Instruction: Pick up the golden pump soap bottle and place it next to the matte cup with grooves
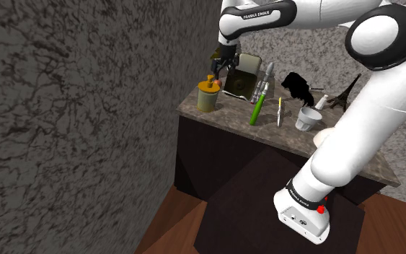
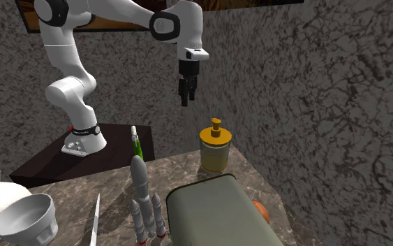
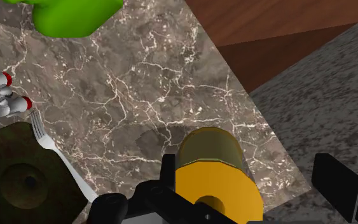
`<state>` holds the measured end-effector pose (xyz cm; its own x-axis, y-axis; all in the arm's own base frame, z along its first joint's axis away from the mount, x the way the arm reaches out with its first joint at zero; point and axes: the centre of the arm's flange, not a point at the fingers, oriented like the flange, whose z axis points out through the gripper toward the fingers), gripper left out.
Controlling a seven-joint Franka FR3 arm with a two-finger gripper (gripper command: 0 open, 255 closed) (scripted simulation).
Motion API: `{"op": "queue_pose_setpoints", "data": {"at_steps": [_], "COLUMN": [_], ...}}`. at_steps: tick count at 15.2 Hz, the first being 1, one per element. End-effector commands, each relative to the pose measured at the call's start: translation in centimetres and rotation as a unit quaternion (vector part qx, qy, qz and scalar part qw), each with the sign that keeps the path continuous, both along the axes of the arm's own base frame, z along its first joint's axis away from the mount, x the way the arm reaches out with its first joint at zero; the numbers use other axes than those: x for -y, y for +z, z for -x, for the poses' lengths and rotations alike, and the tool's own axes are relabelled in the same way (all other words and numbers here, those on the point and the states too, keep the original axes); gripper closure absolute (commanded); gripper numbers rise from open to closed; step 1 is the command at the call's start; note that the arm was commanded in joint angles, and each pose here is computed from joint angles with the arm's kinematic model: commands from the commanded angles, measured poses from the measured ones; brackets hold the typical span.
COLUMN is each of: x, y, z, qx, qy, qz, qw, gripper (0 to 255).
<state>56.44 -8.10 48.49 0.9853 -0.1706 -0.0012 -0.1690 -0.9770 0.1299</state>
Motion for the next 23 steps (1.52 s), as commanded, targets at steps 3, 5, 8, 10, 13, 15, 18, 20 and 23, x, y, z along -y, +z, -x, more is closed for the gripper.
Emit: {"op": "queue_pose_setpoints", "data": {"at_steps": [3, 5, 8, 10, 13, 15, 18, 20, 23], "x": [1.0, 1.5, 2.3, 2.4, 2.7, 2.9, 3.0, 3.0, 3.0], "y": [-1.9, -2.8, -4.3, -4.9, -6.5, -7.5, -8.4, -8.4, -8.4], "z": [-4.6, -7.0, -10.6, -11.0, -11.0, -10.9, -10.9, -10.9, -10.9], "qx": [0.001, 0.001, 0.002, 0.002, 0.002, 0.002, 0.002, 0.002, 0.002], "qy": [0.003, 0.005, 0.007, 0.007, 0.007, 0.007, 0.007, 0.007, 0.007], "qz": [0.009, 0.014, 0.021, 0.021, 0.021, 0.021, 0.021, 0.021, 0.021], "qw": [1.0, 0.9999, 0.9998, 0.9997, 0.9997, 0.9997, 0.9997, 0.9997, 0.9997], "gripper": [0, 0, 0, 0, 0, 0, 0, 0, 0]}}
